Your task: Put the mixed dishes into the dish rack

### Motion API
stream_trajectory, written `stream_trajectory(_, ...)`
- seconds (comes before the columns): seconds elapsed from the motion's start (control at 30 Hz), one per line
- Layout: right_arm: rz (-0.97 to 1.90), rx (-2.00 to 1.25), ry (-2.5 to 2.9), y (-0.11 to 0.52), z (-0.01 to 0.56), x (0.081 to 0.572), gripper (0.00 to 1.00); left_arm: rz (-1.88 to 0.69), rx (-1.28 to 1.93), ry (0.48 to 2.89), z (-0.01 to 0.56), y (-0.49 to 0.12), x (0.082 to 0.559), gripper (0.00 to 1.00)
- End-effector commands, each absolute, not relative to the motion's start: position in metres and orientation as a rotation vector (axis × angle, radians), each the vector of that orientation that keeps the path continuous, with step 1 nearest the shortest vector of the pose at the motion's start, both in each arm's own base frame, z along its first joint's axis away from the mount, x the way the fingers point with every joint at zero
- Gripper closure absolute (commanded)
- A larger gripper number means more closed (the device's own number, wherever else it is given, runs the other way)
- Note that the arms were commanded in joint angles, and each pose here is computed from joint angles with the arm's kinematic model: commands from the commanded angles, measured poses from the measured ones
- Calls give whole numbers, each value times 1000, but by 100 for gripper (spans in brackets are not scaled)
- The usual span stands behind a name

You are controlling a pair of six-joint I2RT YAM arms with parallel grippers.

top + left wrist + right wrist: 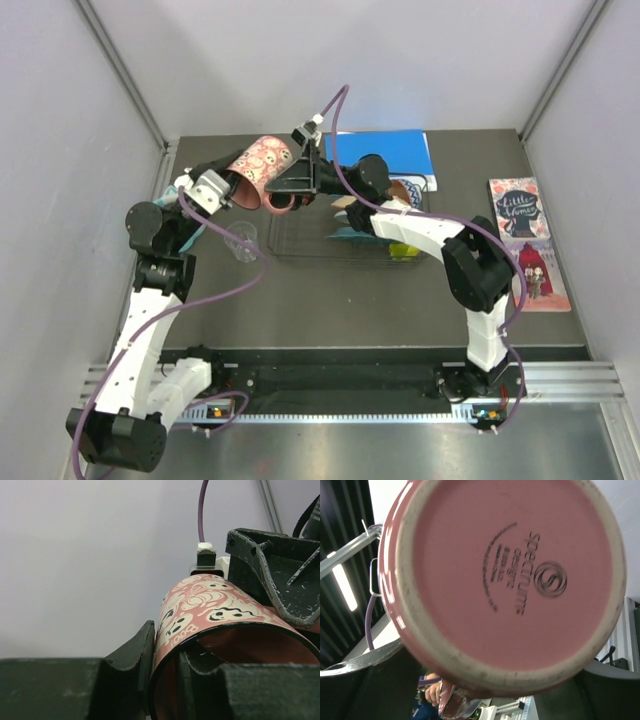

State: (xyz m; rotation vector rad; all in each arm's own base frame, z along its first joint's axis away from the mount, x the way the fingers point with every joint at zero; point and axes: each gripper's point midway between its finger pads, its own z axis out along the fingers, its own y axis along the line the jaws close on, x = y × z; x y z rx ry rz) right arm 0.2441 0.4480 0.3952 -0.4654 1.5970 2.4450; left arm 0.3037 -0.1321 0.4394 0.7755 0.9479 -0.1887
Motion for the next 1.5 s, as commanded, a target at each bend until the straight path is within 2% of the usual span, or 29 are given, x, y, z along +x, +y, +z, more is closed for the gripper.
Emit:
stream_trajectory(0.0,2482,-562,1461,451,424,223,27,-112,738,779,484,-128,287,100)
stream_trajectory(0.03,2484,-557,1461,451,424,224,30,-112,736,782,483,-129,288,100)
stream_trajectory(0.17,2503,-560,1450,449,425,221,55,-109,736,793,480,-128,289,100)
stream_trajectory(0.27,2513,-571,1433,447,426,219,66,-113,742,801,475,-129,290,100)
stream_trajectory(0.33,2524,-586,1427,447,427,217,69,-120,747,813,471,-130,292,100)
stream_trajectory(0.63,2547,-624,1393,445,434,210,69,-146,781,882,440,-136,298,100)
stream_trajectory(0.7,2549,-646,1357,442,438,208,99,-157,793,903,431,-139,299,100)
stream_trajectory(0.83,2537,-685,1328,439,444,204,100,-165,801,945,415,-140,301,100)
stream_trajectory(0.93,2515,-671,1339,438,445,209,100,-151,802,990,400,-137,304,76)
stream_trajectory(1.0,2507,-664,1343,436,445,212,100,-139,801,1001,392,-134,302,75)
stream_trajectory(1.03,2503,-659,1338,435,445,214,100,-144,793,1028,387,-133,302,71)
stream_trajectory(1.07,2501,-654,1332,433,446,216,100,-135,792,1035,386,-131,300,63)
stream_trajectory(1.1,2500,-644,1329,432,447,218,100,-134,791,1052,382,-130,299,38)
stream_trajectory(1.17,2494,-622,1311,429,450,222,100,-127,793,1078,376,-127,296,24)
stream_trajectory(1.27,2493,-608,1301,428,452,226,100,-115,786,1091,366,-124,292,18)
stream_trajectory(1.3,2494,-603,1301,428,453,226,100,-108,782,1090,365,-122,291,12)
stream_trajectory(1.33,2491,-600,1302,429,451,227,100,-106,777,1091,364,-122,291,1)
stream_trajectory(1.47,2428,-571,1343,430,448,238,100,-72,719,1094,373,-112,291,1)
